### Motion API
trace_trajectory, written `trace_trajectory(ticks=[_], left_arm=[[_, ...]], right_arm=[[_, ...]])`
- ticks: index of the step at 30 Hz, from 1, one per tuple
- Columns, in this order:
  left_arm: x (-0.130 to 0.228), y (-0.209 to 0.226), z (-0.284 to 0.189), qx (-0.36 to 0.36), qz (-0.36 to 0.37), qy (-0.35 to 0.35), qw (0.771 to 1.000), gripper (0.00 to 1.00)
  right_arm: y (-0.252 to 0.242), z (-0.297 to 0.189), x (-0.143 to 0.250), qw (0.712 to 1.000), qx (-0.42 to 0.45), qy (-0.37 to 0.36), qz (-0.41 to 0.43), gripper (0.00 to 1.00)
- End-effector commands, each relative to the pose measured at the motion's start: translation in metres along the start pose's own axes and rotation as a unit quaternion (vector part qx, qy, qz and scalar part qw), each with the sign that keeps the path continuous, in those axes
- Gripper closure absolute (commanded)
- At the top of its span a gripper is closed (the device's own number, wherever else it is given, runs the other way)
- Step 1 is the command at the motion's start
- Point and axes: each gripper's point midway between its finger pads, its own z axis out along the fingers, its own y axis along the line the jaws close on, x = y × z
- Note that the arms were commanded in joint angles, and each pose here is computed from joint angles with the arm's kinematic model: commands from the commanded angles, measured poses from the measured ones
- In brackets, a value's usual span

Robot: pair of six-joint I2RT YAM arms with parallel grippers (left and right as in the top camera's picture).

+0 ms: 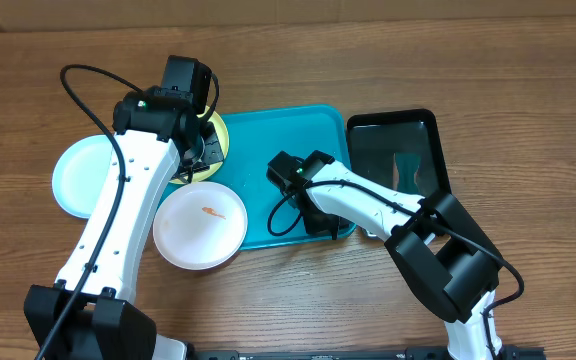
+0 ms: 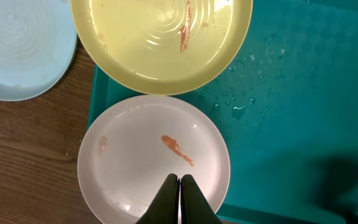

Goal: Clean dirty plates on tray and stack at the side

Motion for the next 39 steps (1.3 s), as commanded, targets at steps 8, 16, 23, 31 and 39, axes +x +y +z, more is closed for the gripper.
trace_trajectory(ticks=[8, 16, 23, 31, 39], left_arm=[[0.001, 0.003, 0.002, -0.008, 0.001, 0.001, 1.000, 0.94], [0.002, 0.003, 0.002, -0.008, 0.001, 0.001, 1.000, 0.94], [0.001, 0.003, 0.002, -0.008, 0.001, 0.001, 1.000, 0.94], [0.000, 0.002, 0.002, -0.006, 0.000, -0.003, 1.000, 0.94], [-0.001, 0.002, 0.002, -0.005, 0.001, -0.004, 1.000, 0.94]], right_arm=[[0.003, -0.001, 0.019, 0.999, -0.016, 0.051, 0.011, 0.96], [0.003, -0.002, 0.029, 0.997, -0.017, 0.074, 0.025, 0.96], [0.001, -0.003, 0.032, 0.996, -0.013, 0.079, 0.026, 0.96], [0.010, -0.027, 0.005, 0.998, -0.042, 0.042, 0.010, 0.94], [-0.009, -0.118, -0.071, 0.991, -0.122, -0.044, 0.037, 0.87]])
